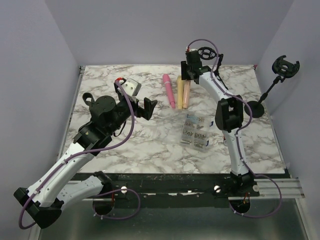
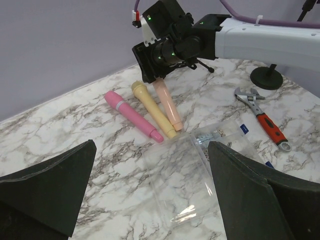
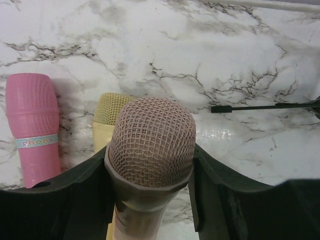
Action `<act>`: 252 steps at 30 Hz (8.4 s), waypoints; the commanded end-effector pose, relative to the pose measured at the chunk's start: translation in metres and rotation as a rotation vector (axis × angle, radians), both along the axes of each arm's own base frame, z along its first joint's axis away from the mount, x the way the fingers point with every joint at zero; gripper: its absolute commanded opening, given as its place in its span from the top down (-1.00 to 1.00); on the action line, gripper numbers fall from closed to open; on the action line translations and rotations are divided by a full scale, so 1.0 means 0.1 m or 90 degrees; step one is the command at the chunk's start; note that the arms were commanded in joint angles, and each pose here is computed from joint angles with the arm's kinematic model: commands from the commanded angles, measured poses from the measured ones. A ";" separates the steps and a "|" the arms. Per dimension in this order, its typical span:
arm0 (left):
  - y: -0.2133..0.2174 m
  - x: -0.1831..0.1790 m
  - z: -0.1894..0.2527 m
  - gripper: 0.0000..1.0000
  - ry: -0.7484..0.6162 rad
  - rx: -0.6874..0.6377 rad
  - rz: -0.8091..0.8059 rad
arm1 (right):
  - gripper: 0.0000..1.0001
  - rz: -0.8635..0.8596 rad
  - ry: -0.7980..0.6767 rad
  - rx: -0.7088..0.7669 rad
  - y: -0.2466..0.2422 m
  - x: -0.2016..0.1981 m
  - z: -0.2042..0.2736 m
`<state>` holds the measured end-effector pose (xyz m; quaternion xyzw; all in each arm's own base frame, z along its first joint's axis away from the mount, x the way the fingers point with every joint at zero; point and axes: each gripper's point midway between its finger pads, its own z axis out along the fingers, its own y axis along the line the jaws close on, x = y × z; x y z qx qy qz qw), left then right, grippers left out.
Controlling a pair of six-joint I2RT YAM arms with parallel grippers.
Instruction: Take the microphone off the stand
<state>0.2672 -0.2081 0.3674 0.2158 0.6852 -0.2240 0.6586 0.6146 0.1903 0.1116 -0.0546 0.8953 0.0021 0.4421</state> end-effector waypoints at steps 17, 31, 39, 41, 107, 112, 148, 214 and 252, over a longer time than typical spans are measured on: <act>0.00 -0.03 0.07 -0.97 -0.009 -0.013 -0.008 | 0.43 -0.025 -0.007 -0.033 0.01 0.21 -0.55; -0.02 -0.02 0.04 -0.97 -0.004 -0.012 -0.010 | -0.25 0.004 -0.018 -0.038 0.16 0.27 -0.69; -0.03 -0.02 0.03 -0.97 0.000 -0.013 -0.013 | -0.59 0.008 -0.024 -0.051 0.20 0.24 -0.58; -0.04 -0.02 0.02 -0.97 0.002 -0.013 -0.015 | -0.63 0.010 -0.029 -0.061 0.21 0.23 -0.50; -0.40 -0.44 0.20 -0.97 0.056 -0.084 -0.182 | -0.82 -0.473 -0.435 0.551 -3.77 -2.48 1.61; -0.45 -0.49 0.18 -0.97 0.048 -0.063 -0.184 | -0.80 -0.480 -0.412 0.500 -3.74 -2.36 1.57; -0.48 -0.50 0.12 -0.97 0.019 -0.006 -0.167 | 0.18 -0.532 -0.398 0.305 -3.92 -1.85 1.81; -0.45 -0.61 0.24 -0.97 0.008 -0.032 -0.184 | 0.12 -0.615 -0.129 0.182 -3.74 -2.37 0.08; -0.26 -0.31 -0.03 -0.97 -0.029 -0.044 -0.062 | -0.99 0.068 -0.132 0.287 0.10 -2.72 1.15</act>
